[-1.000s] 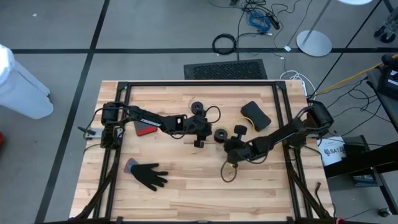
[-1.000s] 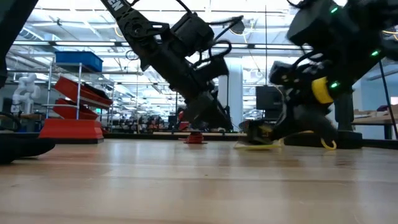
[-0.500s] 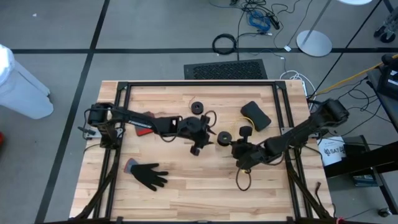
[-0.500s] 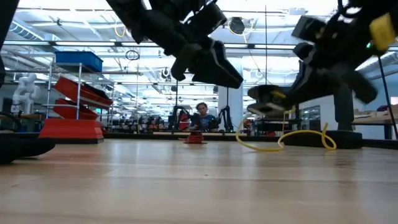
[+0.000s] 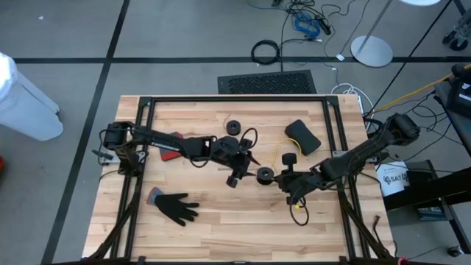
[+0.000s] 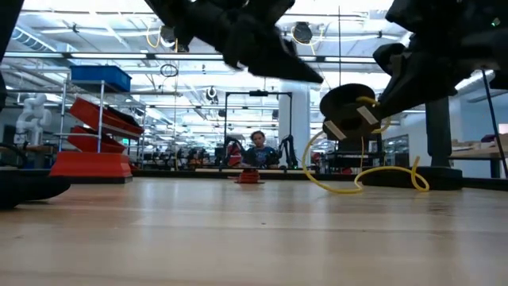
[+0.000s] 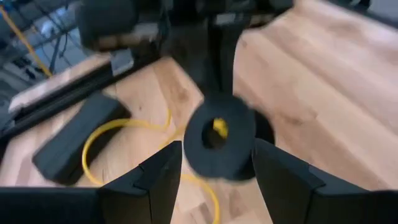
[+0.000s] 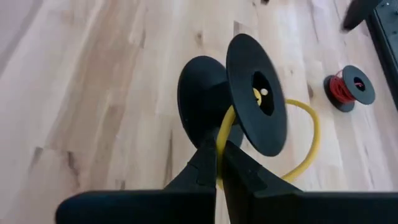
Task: Coil cords
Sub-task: Coil the yellow wire into the spool
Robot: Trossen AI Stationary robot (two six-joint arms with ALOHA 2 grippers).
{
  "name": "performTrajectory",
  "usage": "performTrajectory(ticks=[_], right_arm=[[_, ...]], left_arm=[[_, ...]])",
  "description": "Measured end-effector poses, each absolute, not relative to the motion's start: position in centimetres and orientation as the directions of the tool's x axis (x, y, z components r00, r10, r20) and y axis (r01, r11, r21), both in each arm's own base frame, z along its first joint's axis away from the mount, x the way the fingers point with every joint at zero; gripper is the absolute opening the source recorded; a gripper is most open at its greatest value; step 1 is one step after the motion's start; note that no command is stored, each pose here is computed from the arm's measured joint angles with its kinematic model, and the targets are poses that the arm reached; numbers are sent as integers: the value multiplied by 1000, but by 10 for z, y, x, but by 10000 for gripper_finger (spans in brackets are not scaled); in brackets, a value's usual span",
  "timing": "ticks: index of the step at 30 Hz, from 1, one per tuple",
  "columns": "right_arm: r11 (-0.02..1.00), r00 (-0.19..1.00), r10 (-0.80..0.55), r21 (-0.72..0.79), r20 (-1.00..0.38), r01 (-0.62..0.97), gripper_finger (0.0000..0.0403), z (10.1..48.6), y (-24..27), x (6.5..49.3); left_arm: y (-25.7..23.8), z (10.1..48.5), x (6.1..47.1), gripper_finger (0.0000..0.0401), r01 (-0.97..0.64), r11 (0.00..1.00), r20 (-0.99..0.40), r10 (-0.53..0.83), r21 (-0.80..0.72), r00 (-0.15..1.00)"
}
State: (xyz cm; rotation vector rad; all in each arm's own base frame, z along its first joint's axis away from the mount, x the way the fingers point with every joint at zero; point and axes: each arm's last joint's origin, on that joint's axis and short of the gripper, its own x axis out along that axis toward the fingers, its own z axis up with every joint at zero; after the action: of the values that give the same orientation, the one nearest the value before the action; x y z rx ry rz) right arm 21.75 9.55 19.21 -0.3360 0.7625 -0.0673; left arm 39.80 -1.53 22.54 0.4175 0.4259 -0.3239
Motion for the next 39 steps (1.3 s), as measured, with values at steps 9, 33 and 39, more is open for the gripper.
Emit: performTrajectory(ticks=[9, 33, 39], right_arm=[[959, 723, -155, -278, -673, -53, 0, 192, 97, 217], [970, 737, -123, -237, -664, -51, 0, 203, 101, 221], [969, 737, -117, -241, -666, -64, 0, 203, 102, 221]], left_arm=[[-35, 231, 404, 203, 348, 877, -403, -201, 333, 893], [-49, 209, 415, 92, 239, 916, -395, -99, 322, 913], [-51, 206, 414, 81, 320, 894, -411, -175, 315, 895]])
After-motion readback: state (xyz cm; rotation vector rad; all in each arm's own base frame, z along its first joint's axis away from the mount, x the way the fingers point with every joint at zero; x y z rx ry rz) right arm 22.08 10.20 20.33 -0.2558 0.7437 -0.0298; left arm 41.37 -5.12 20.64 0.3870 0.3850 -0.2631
